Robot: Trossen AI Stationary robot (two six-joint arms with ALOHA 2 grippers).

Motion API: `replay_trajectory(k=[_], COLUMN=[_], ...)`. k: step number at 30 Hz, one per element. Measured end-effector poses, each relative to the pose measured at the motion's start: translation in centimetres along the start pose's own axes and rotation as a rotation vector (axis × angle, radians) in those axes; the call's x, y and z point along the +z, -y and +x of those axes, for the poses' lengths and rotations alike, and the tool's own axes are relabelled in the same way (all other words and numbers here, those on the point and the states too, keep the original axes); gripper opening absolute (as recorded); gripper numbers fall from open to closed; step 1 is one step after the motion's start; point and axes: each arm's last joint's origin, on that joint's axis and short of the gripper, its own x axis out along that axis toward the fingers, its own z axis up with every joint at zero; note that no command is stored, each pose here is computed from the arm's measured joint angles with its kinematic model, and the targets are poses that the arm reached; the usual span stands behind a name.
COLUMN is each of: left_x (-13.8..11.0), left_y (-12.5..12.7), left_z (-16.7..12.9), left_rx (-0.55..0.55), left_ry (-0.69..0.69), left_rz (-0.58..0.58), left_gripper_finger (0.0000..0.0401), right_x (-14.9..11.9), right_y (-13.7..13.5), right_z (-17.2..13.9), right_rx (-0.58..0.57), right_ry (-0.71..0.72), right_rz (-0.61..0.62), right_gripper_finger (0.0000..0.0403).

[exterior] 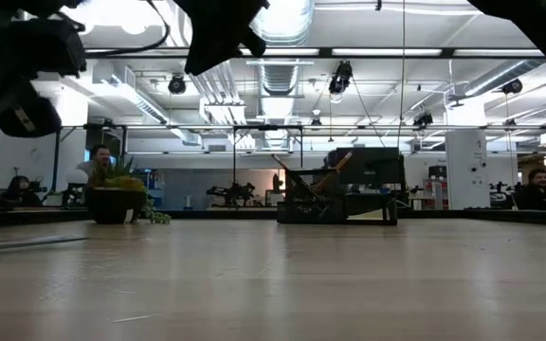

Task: Pick and place office supplies into organizer
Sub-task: Put the black pen into the black desk organizer

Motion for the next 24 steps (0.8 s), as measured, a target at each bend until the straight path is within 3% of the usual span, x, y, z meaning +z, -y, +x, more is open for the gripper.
replay_trajectory(k=[8, 16, 24], left_x=[0.3, -0.7, -1.2], left_y=[1.4, 1.5, 1.6], left_z=[4.1, 6.5, 7.8], left_rx=[0.295, 0.415, 0.457], left_ry=[-0.111, -0.186, -0.236], left_rz=[0.102, 0.068, -0.003], left_gripper_finger=[0.0000, 0.0000, 0.0016], right_x=[0.2, 0.8, 1.3], right_y=[0.1, 1.3, 2.6], right_z=[-0.1, -0.9, -2.7], right_rx=[0.130, 0.302, 0.296], right_ry=[-0.001, 0.016, 0.030], right_rz=[-0.135, -0.193, -0.228], right_gripper_finger=[0.0052, 0.0052, 0.0065])
